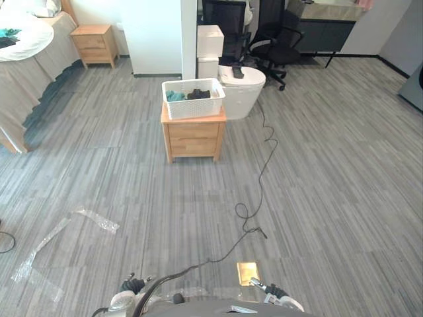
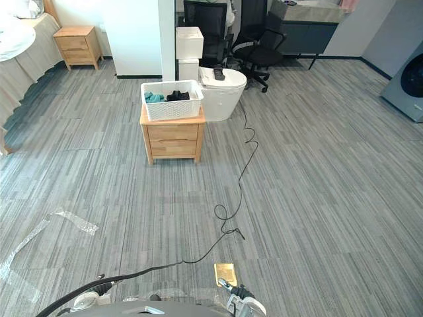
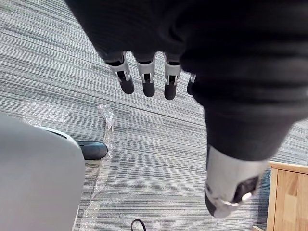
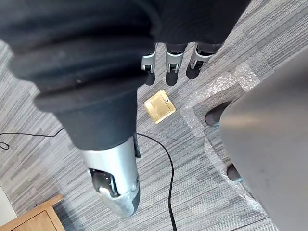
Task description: Pick up the laundry basket with both hands and put the clothes into the washing machine.
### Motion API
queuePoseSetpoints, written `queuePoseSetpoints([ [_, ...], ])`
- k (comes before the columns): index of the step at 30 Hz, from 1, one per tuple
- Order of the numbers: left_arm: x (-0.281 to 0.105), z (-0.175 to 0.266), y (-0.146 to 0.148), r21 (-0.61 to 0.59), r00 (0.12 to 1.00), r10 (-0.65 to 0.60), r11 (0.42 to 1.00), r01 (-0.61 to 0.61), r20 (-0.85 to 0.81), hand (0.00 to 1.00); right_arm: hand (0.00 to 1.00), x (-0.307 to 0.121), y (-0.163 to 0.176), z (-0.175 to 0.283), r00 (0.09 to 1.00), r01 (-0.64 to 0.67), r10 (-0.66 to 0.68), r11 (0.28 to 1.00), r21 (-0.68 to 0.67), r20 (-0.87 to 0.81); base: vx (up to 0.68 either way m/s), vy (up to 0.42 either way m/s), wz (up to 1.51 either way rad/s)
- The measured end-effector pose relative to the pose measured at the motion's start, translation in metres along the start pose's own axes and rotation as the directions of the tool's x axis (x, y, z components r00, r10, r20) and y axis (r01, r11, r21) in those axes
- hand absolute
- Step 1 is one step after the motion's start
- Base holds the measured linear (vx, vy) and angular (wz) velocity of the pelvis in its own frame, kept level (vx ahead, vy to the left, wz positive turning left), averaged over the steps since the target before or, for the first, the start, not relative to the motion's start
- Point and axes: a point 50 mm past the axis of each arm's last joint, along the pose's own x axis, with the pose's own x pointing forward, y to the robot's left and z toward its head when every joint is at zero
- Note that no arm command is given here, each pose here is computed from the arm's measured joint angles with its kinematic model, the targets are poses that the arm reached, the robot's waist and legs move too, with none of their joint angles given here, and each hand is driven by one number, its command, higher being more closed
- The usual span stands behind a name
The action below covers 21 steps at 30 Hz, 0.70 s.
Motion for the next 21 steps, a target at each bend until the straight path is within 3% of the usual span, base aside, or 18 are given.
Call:
queuePoseSetpoints([
  [21, 0.0003, -0.0011, -0.0036, 0.025, 1.000, -0.013, 1.000, 0.013, -0.008, 0.00, 0.00, 0.0008, 0.0029, -0.0007, 1.000, -0.013, 0.012, 0.999, -0.046, -0.014, 0.01, -0.007, 0.00],
])
